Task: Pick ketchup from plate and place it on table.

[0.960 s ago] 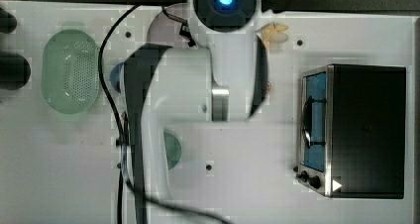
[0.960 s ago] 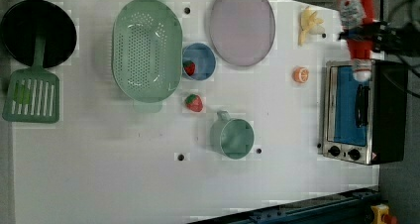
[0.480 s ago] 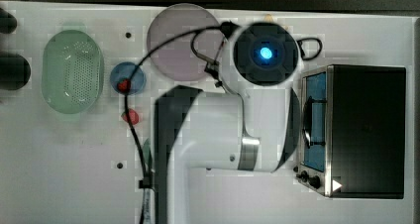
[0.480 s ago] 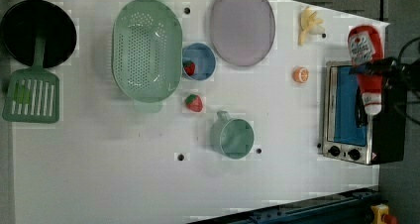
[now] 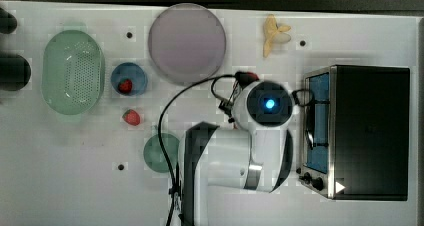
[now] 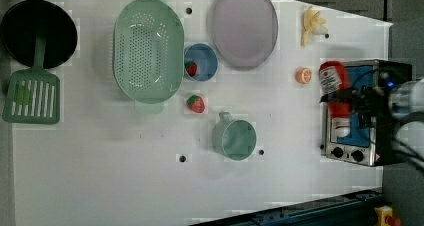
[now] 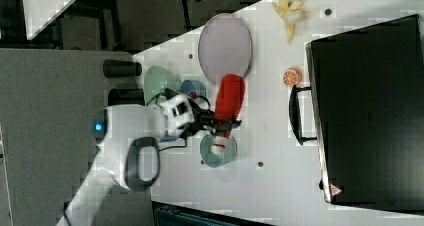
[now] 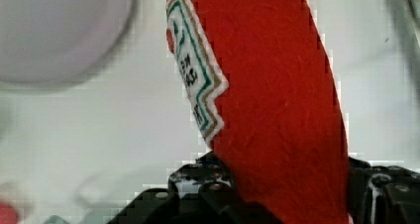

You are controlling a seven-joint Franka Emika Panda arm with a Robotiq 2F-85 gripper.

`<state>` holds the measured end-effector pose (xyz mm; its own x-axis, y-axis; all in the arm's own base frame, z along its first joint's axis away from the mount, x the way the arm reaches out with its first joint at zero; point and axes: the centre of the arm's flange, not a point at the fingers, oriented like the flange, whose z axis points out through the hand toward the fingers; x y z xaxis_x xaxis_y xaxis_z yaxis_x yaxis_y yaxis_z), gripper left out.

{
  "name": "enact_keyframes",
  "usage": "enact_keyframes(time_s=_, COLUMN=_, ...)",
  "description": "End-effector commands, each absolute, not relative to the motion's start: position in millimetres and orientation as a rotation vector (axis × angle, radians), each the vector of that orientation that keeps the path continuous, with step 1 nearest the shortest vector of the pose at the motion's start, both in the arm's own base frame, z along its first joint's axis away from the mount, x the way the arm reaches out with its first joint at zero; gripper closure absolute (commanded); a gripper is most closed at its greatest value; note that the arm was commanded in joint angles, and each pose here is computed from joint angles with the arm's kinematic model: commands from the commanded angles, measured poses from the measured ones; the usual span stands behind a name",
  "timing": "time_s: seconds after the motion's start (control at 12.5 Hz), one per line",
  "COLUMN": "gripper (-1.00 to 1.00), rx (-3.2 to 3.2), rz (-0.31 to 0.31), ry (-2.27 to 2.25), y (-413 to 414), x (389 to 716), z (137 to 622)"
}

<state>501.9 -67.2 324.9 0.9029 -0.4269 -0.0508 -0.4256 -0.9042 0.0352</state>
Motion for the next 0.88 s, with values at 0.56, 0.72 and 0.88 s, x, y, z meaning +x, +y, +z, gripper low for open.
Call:
enact_keyframes(time_s=0.56, gripper=-0.30, rx=3.008, rz=0.017, ry=-0.911, y=-22.6, x=485.6, z=237.1)
enact_keyframes(time_s=0.72, gripper=-0.69, rx=3.003, rz=-0.012, ry=-0.920, y=-25.2, x=481.0, z=220.6)
enact_keyframes(time_s=0.88, gripper=-1.00, rx=3.013, rz=0.010, ry=-0.906, y=-20.1, x=483.0, z=221.7)
